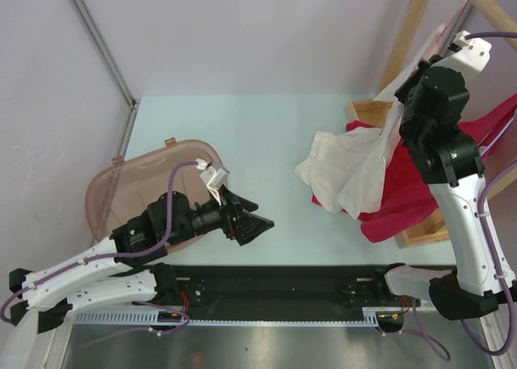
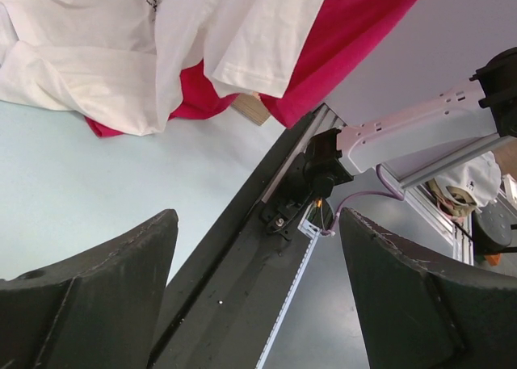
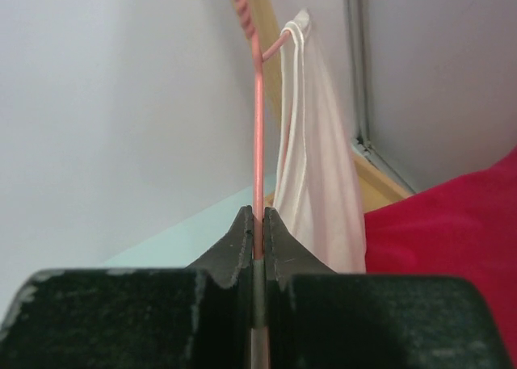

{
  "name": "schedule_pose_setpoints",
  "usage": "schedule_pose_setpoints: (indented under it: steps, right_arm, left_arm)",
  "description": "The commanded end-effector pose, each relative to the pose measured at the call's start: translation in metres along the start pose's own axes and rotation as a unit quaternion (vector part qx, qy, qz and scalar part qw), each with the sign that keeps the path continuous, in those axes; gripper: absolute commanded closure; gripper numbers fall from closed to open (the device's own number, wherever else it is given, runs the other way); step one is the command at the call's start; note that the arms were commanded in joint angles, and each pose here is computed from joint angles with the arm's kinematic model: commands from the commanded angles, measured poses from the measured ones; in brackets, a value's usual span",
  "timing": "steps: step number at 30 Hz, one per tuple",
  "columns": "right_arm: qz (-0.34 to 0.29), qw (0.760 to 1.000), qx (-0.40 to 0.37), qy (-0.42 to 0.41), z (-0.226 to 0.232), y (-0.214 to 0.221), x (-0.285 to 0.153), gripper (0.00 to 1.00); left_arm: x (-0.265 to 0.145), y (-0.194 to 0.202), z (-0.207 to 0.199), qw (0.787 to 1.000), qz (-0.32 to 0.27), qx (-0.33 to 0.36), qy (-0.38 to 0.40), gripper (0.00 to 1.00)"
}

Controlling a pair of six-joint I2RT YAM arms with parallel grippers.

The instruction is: Remove the t-shirt from the hanger

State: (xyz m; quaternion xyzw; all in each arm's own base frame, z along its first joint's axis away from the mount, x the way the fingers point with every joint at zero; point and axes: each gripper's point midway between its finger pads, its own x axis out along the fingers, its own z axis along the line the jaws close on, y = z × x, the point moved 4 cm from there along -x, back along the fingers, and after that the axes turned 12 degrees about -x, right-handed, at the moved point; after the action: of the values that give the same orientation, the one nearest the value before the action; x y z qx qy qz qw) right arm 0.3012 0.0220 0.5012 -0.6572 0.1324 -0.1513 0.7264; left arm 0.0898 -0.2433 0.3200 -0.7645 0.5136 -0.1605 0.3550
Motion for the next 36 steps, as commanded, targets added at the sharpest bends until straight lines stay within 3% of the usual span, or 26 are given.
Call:
schedule_pose_setpoints:
  steps: [1,3,6,9,12,15,20,24,28,36]
  right_arm:
    - [-0.064,0.989,0.024,-0.129,0.017,-0.042,-0.030,1.00]
    - [-0.049,0.983,0.015,-0.179,0.026,-0.033,-0.042,1.00]
    - [-0.030,0.954,-0.003,-0.298,0.050,-0.017,-0.064,1.00]
    - [-0.025,0.908,0.000,-0.417,0.071,-0.003,-0.092,1.00]
    - [-0.019,0.845,0.010,-0.534,0.093,0.011,-0.121,1.00]
    - [-0.010,0.807,0.015,-0.590,0.104,0.026,-0.134,1.00]
    - [0.013,0.773,0.040,-0.633,0.114,0.050,-0.145,1.00]
    - [0.031,0.763,0.057,-0.643,0.119,0.063,-0.153,1.00]
    - [0.041,0.759,0.066,-0.647,0.122,0.073,-0.163,1.00]
    - [0.054,0.749,0.065,-0.657,0.132,0.078,-0.179,1.00]
  left_arm:
    - [-0.005,-0.019,-0.012,0.999,-0.030,0.010,0.009,0.13]
    - [-0.003,-0.020,-0.011,0.999,-0.031,0.017,0.002,0.13]
    - [-0.001,-0.027,-0.007,0.999,-0.036,0.019,-0.029,0.12]
    - [-0.005,-0.044,-0.009,0.997,-0.057,0.017,-0.051,0.10]
    - [-0.014,-0.066,-0.011,0.994,-0.087,0.009,-0.062,0.10]
    - [-0.023,-0.090,-0.014,0.993,-0.106,-0.001,-0.049,0.17]
    - [-0.029,-0.124,-0.051,0.990,-0.128,0.013,0.055,0.20]
    - [-0.023,-0.152,-0.086,0.980,-0.143,0.061,0.121,0.11]
    - [0.020,-0.171,-0.080,0.983,-0.129,0.075,0.103,0.07]
    - [0.061,-0.194,-0.066,0.985,-0.135,0.091,0.056,0.11]
